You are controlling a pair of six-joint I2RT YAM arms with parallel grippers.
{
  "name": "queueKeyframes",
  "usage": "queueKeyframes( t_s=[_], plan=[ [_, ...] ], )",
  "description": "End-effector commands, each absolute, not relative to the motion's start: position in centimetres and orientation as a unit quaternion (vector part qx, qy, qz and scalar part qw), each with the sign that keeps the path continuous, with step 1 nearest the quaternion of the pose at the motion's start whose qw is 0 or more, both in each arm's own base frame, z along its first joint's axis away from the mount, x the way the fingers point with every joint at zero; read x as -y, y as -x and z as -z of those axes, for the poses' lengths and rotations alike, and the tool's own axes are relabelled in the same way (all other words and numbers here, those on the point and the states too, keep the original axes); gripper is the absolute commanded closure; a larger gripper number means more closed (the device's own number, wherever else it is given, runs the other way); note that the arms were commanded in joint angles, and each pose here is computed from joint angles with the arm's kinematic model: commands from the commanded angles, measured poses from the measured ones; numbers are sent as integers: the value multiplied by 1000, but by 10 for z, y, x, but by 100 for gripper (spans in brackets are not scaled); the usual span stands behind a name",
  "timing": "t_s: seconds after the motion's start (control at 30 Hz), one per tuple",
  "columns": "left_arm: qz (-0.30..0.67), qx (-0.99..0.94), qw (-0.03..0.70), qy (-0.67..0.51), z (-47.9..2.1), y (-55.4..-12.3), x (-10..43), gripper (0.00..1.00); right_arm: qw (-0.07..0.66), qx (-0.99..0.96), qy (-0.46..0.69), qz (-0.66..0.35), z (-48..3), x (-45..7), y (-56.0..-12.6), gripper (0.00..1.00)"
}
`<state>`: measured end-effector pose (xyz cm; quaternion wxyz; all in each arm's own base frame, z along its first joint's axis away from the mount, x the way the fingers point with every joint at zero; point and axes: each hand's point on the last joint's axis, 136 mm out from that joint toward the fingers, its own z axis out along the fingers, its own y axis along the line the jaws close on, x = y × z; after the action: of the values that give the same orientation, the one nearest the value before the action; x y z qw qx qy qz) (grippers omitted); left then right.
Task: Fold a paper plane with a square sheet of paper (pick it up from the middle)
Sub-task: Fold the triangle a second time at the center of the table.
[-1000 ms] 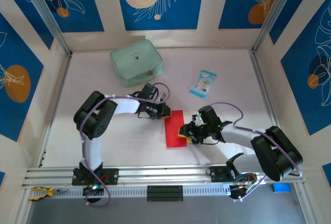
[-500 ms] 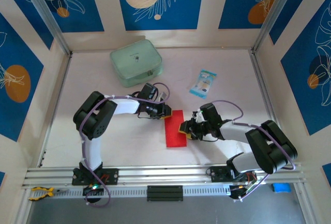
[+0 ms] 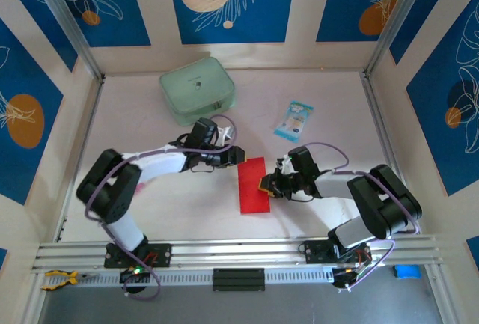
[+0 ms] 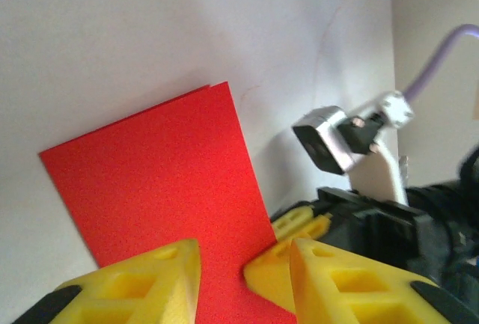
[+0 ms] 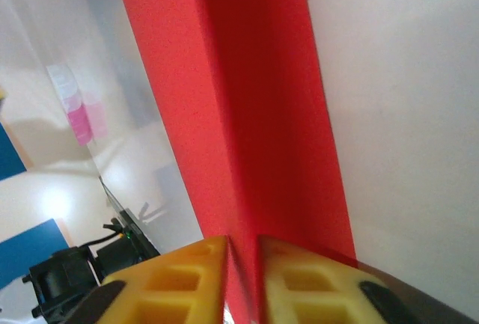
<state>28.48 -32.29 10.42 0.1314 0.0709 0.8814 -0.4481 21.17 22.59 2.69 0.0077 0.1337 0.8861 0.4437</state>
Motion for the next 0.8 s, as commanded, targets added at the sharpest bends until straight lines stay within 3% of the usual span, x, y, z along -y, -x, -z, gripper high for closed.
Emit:
queueKeyframes(
  t_s=[0.0, 0.17, 0.5, 0.6, 0.67, 0.77],
  plan=[
    [427, -881, 190, -81, -116, -285, 308, 62, 28, -882, -126, -454, -35, -231, -227, 89],
    [425, -870, 234, -84, -133, -280, 295, 58, 30, -878, -127, -460, -37, -237, -236, 95],
    [424, -845, 312, -95, -157, -272, 273, 42, 39, -874, -143, -463, -33, -248, -260, 95],
    [411, -847, 326, -83, -158, -274, 264, 23, 28, -878, -144, -456, -28, -252, -257, 94],
    [415, -844, 328, -87, -159, -273, 264, 2, 21, -879, -144, -454, -27, -252, -254, 92],
    [433, -837, 317, -100, -162, -269, 267, 0, 16, -882, -143, -448, -27, -251, -250, 87]
  ],
)
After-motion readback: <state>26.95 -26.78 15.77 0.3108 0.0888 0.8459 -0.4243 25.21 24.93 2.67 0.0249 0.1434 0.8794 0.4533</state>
